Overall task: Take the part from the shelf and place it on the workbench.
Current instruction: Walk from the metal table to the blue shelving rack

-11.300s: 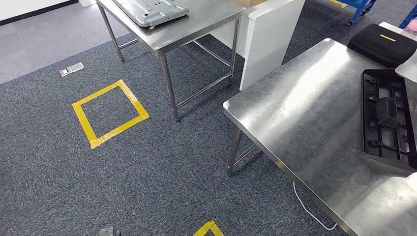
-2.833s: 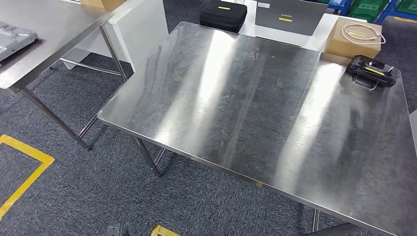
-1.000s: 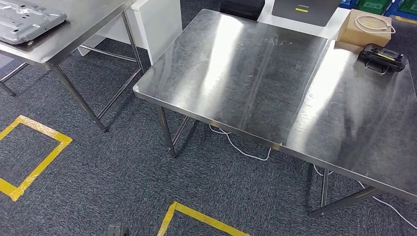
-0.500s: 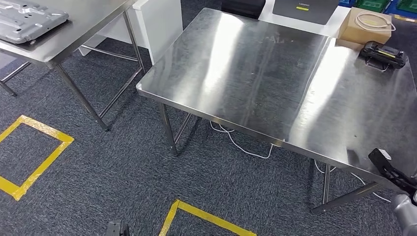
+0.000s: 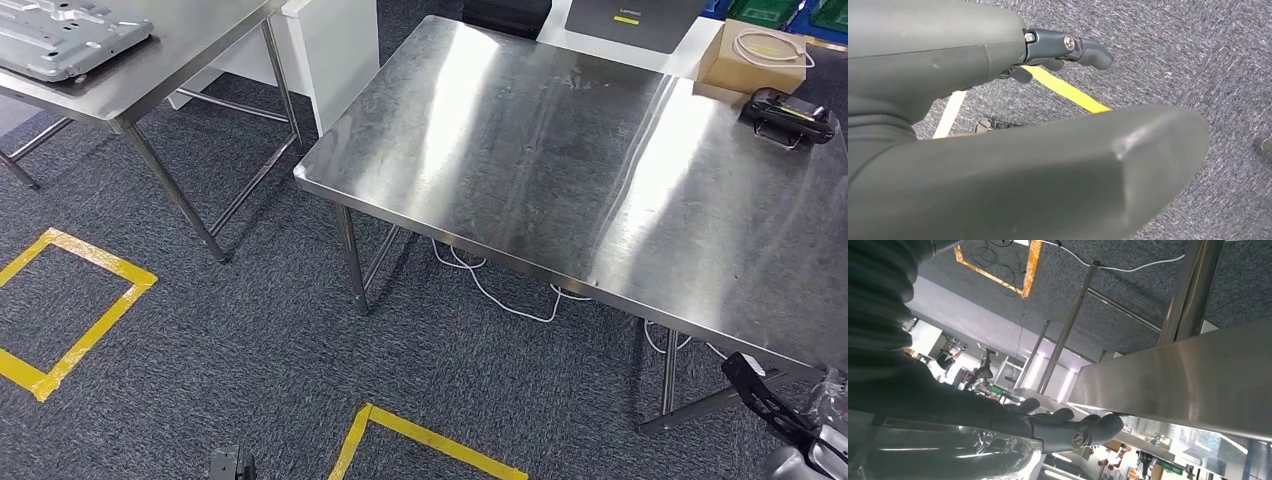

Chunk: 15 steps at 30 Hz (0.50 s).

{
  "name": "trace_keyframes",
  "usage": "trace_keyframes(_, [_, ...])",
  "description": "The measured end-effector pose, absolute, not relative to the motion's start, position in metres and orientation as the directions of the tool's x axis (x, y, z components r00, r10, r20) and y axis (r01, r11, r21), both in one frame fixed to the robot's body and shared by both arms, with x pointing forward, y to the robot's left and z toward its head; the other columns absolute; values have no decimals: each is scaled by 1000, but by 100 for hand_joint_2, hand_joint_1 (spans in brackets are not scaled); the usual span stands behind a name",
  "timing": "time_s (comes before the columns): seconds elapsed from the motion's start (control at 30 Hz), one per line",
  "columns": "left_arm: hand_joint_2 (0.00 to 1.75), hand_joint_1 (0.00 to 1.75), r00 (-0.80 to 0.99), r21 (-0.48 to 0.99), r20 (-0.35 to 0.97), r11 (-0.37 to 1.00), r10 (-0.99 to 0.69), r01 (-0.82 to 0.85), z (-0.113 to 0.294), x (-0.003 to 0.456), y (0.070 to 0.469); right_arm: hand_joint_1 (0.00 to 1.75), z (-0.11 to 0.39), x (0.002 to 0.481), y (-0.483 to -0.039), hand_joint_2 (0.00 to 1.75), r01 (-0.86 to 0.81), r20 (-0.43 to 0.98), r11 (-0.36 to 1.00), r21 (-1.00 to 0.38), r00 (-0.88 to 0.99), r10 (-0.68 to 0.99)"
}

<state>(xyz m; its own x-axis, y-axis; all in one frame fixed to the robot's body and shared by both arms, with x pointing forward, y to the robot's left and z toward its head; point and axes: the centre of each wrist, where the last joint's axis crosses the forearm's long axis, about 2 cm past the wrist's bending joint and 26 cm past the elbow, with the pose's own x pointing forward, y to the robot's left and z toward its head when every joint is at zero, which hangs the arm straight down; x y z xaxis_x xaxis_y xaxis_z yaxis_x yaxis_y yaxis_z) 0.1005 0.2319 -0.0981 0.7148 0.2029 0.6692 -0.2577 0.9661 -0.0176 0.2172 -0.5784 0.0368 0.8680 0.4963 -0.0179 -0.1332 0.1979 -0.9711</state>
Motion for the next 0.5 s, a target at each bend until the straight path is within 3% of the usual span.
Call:
trace_keyframes(0.23, [0, 0, 711, -23, 669, 962, 216, -271, -98, 100, 234, 0, 18, 204, -561, 175, -125, 2, 231, -965, 875, 483])
trace_keyframes(0.5, [0, 0, 708, -26, 666, 956, 234, -292, -100, 93, 235, 0, -31, 164, -510, 175, -212, -16, 402, -891, 898, 439])
